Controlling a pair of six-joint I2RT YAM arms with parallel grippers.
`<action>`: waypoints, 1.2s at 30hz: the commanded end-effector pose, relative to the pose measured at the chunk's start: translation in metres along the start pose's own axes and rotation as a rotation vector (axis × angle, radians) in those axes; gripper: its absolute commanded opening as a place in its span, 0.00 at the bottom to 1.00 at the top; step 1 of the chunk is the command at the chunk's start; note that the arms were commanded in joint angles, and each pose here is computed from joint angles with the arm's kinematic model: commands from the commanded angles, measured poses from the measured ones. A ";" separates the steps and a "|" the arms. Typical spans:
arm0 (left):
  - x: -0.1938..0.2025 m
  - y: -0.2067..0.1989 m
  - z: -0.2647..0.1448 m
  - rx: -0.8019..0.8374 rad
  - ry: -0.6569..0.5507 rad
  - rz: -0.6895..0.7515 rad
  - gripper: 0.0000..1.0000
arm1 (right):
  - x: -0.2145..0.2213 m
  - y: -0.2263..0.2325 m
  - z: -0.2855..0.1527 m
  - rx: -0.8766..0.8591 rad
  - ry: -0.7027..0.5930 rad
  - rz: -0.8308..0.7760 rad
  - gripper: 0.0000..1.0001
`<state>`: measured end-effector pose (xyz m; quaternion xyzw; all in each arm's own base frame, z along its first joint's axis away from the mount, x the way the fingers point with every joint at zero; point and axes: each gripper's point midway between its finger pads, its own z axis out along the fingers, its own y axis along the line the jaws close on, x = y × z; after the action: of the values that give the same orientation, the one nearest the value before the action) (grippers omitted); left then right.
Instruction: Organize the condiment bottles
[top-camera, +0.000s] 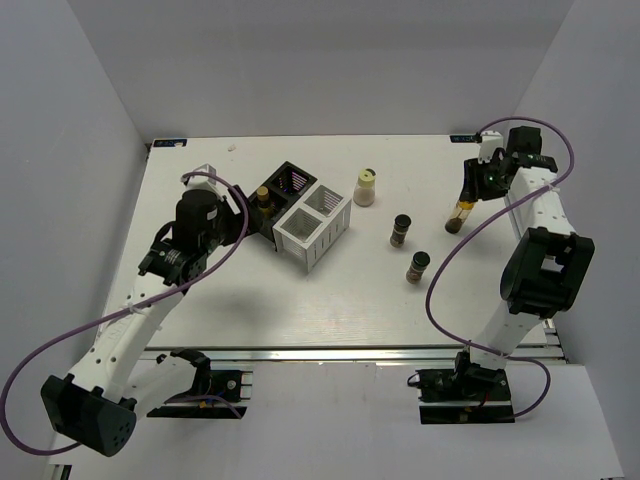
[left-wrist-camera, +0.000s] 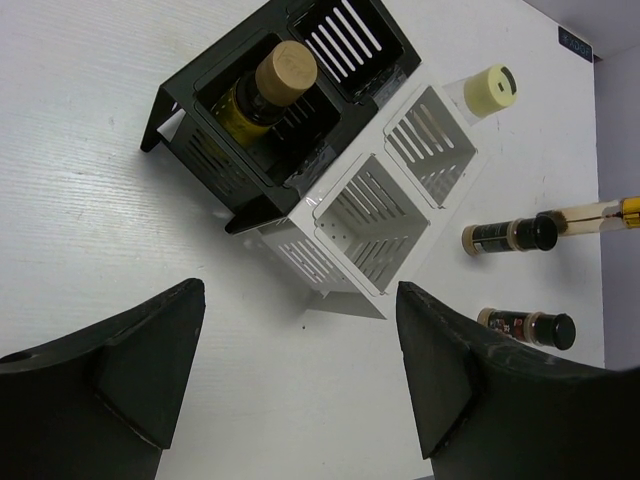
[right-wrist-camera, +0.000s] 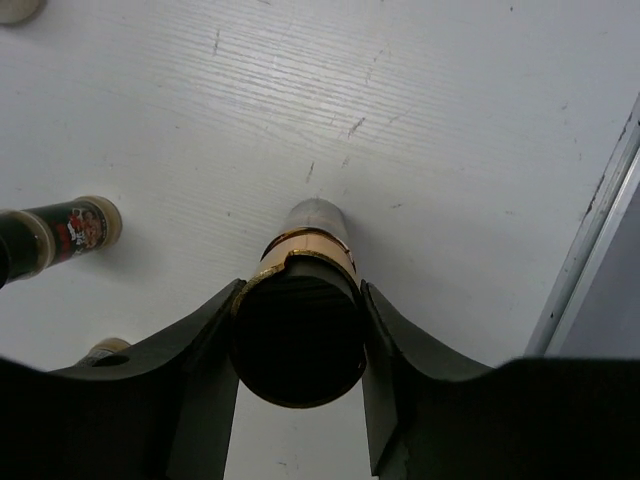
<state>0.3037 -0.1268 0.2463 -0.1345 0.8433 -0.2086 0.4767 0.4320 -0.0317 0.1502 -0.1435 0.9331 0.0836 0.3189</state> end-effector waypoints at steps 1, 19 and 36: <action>0.000 -0.005 -0.004 0.032 -0.011 -0.016 0.87 | -0.006 0.007 0.004 -0.022 -0.027 -0.028 0.41; -0.003 -0.005 -0.018 0.042 -0.030 -0.016 0.87 | -0.172 0.130 -0.082 -0.053 -0.404 -0.552 0.00; -0.006 0.003 -0.042 0.028 -0.063 -0.034 0.87 | -0.244 0.348 -0.065 -0.547 -0.671 -0.589 0.00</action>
<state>0.2784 -0.1167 0.2641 -0.1416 0.8264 -0.2243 0.4967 0.4748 0.2990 0.3304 -0.4394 0.7003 0.2295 0.5136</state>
